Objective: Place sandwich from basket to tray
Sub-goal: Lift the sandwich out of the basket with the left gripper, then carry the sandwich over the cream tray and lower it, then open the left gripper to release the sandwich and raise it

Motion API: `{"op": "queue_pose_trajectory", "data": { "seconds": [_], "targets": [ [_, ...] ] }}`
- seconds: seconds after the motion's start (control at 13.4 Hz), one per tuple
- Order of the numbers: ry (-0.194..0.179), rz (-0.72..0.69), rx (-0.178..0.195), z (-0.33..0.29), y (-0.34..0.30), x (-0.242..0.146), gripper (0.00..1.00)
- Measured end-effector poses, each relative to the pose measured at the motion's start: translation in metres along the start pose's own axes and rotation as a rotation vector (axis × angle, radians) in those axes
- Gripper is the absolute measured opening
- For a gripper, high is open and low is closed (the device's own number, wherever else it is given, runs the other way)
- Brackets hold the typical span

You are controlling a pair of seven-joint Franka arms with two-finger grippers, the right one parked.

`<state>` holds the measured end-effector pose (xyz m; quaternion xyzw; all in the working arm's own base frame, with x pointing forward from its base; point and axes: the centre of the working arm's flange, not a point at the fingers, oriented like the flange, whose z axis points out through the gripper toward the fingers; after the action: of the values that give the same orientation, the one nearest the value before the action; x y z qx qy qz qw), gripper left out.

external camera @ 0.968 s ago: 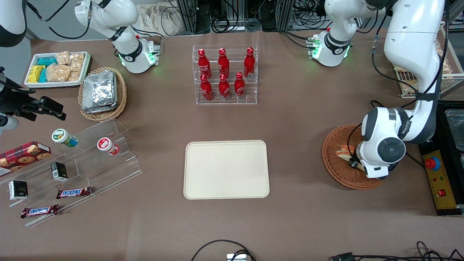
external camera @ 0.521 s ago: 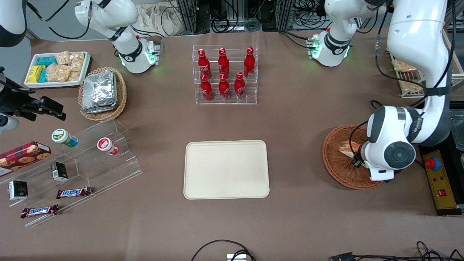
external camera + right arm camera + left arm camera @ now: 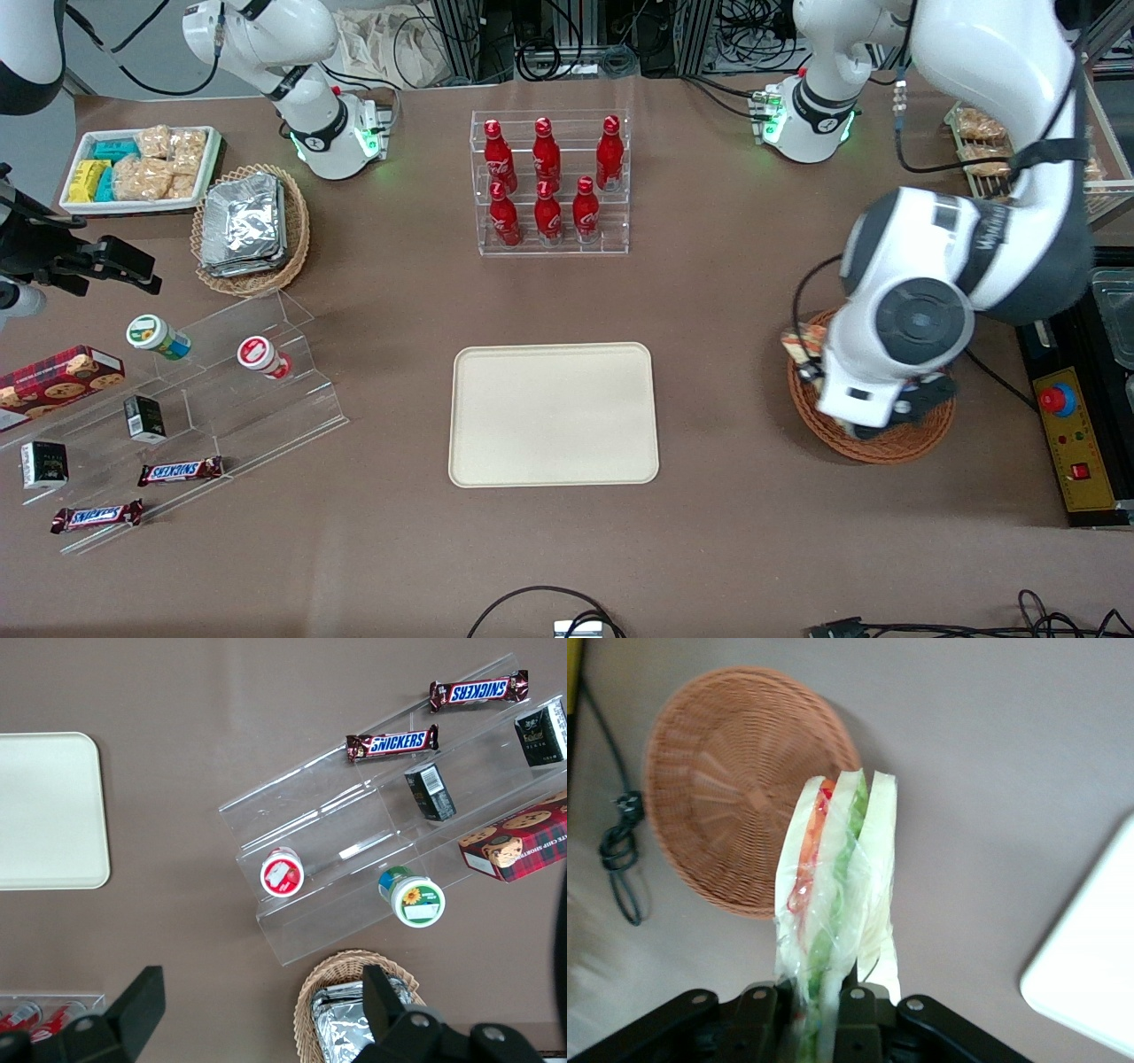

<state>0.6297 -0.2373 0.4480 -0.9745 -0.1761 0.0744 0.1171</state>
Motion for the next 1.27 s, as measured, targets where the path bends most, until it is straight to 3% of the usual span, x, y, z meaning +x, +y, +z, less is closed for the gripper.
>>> {"op": "queue_pose_trajectory", "data": {
  "seconds": [0.15,0.37,0.52,0.67,0.89,1.04,1.27],
  "targets": [
    [0.004,0.099,-0.025,-0.003,0.053,-0.034,0.16],
    [0.024,0.232,-0.104,0.035,0.142,-0.071,0.16],
    [0.05,0.284,-0.162,0.076,0.192,-0.085,0.16],
    [0.06,0.34,-0.195,0.11,0.213,-0.08,0.16],
    [0.078,0.406,-0.209,0.143,0.221,-0.063,0.16],
    [0.121,0.445,-0.173,0.156,0.225,-0.058,0.16],
    [0.136,0.461,-0.154,0.162,0.229,-0.062,0.16]
  ]
}}
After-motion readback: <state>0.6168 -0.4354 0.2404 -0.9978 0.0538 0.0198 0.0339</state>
